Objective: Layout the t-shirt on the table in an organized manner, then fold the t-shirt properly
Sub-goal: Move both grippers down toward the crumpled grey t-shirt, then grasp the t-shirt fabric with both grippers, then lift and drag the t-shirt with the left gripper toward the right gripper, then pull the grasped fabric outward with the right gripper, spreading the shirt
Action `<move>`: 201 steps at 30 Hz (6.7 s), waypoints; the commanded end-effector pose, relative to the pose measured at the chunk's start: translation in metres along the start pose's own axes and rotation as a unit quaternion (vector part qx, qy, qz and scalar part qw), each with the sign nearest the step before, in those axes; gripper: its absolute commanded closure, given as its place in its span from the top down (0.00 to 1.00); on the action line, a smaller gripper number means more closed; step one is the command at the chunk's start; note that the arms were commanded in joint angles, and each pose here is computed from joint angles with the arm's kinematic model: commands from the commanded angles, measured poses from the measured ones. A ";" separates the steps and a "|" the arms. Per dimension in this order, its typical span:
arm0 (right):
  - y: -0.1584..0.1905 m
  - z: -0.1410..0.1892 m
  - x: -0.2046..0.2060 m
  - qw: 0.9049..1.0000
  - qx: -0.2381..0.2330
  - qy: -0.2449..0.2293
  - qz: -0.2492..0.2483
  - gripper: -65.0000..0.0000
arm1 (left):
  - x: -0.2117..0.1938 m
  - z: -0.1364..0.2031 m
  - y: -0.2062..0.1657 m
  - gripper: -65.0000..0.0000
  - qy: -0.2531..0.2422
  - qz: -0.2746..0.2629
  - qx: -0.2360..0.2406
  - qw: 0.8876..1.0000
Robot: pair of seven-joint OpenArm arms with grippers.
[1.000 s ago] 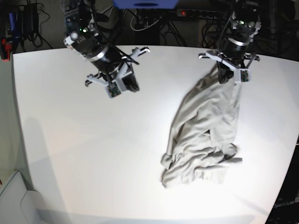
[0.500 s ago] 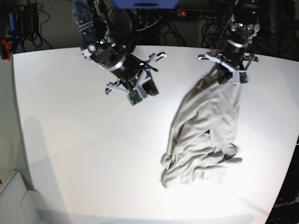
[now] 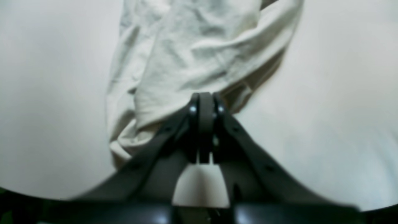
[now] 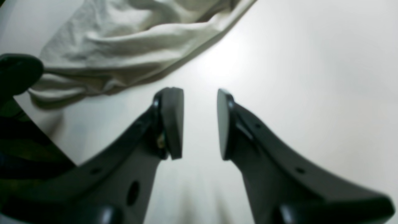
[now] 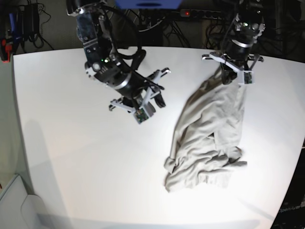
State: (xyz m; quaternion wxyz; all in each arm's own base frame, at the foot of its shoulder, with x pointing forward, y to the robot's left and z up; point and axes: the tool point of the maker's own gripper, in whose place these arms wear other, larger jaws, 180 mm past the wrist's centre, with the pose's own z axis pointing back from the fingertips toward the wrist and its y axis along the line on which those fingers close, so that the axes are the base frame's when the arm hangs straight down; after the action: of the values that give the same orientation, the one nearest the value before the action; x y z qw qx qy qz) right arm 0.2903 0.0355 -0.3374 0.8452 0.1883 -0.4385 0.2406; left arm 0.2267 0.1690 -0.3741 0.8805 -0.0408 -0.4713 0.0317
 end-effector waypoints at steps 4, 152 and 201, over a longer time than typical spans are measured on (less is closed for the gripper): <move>0.001 -0.015 0.015 1.000 0.007 -0.017 -0.010 0.31 | 0.011 0.001 0.001 0.00 -0.020 -0.003 -0.001 1.000; -0.230 -0.007 -0.032 0.987 -0.149 0.018 -0.055 0.31 | 0.111 0.013 -0.266 0.69 -0.066 -0.039 -0.325 0.943; -0.120 0.099 0.001 0.985 -0.146 0.009 0.087 0.53 | 0.045 -0.007 -0.116 0.97 0.045 -0.008 -0.207 0.977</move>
State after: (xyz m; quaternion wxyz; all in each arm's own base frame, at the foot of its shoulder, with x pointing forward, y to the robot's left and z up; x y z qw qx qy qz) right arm 0.2925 -0.1164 -0.3059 0.8529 0.0192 -0.4595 0.2473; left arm 0.2550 0.0574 -0.3383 0.8818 -0.2171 -0.4122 -0.0738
